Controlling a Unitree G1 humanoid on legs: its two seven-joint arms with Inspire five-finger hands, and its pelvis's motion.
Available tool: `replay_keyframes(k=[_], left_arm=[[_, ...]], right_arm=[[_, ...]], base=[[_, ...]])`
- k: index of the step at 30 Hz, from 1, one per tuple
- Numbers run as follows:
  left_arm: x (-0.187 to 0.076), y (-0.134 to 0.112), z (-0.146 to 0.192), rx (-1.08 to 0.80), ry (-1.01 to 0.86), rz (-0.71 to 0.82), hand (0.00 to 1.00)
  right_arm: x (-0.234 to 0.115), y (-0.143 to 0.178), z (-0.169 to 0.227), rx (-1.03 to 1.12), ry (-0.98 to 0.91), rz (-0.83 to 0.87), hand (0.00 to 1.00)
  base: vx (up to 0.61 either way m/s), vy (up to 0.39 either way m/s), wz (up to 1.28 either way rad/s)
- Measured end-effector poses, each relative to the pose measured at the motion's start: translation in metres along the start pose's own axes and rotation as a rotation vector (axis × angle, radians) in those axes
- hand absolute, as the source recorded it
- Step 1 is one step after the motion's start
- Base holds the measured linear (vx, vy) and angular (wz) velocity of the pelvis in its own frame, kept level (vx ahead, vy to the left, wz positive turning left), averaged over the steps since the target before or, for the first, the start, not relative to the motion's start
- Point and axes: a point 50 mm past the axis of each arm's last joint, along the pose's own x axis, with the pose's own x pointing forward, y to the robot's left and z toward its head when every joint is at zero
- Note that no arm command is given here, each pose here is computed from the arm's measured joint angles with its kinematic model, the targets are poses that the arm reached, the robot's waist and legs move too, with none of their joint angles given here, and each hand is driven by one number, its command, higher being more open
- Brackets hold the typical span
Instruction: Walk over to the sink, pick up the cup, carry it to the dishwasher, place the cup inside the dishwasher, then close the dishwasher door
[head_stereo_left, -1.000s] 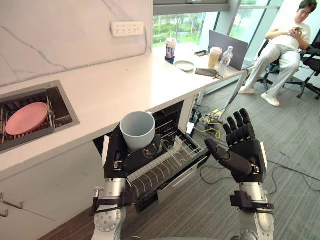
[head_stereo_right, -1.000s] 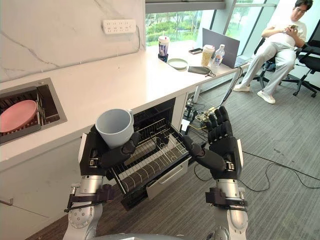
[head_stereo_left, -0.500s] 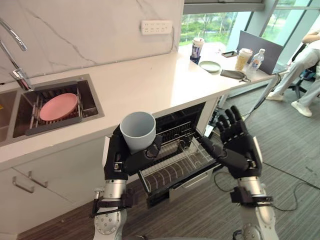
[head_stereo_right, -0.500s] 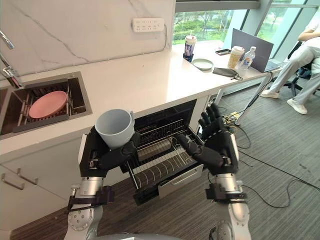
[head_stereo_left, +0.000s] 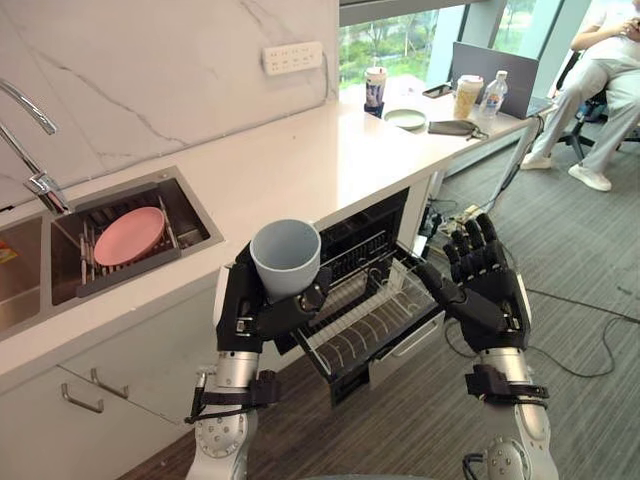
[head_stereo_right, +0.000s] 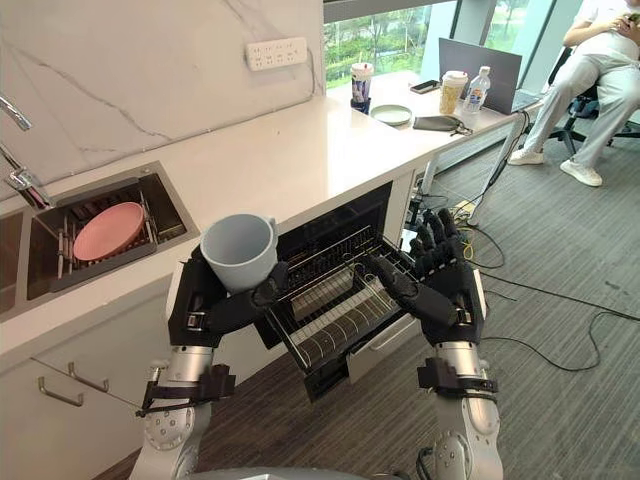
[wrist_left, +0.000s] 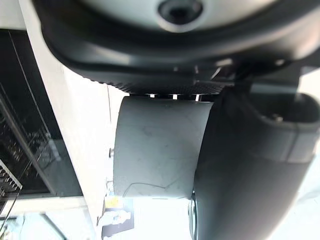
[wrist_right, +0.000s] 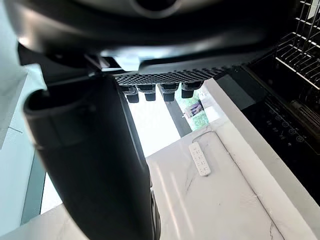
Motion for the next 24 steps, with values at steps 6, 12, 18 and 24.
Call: replay_keyframes(k=[6,12,18,24], left_arm=[[0.005,0.010,-0.017,0.114,0.100,0.110,0.00],[0.007,0.012,-0.026,0.323,0.137,0.211,0.00],[0.019,0.001,-0.024,0.460,0.078,0.172,0.00],[0.023,-0.011,-0.021,0.520,0.023,0.108,0.00]], right_arm=[[0.002,0.023,-0.007,0.041,0.022,0.173,1.00],[0.021,0.040,0.001,0.068,-0.005,0.344,1.00],[0.029,0.056,-0.001,0.098,0.007,0.430,1.00],[0.029,0.069,-0.011,0.124,0.087,0.492,1.00]], base=[[0.00,0.022,-0.32],[0.03,-0.066,-0.04],[-0.05,-0.011,-0.06],[0.00,0.000,0.00]])
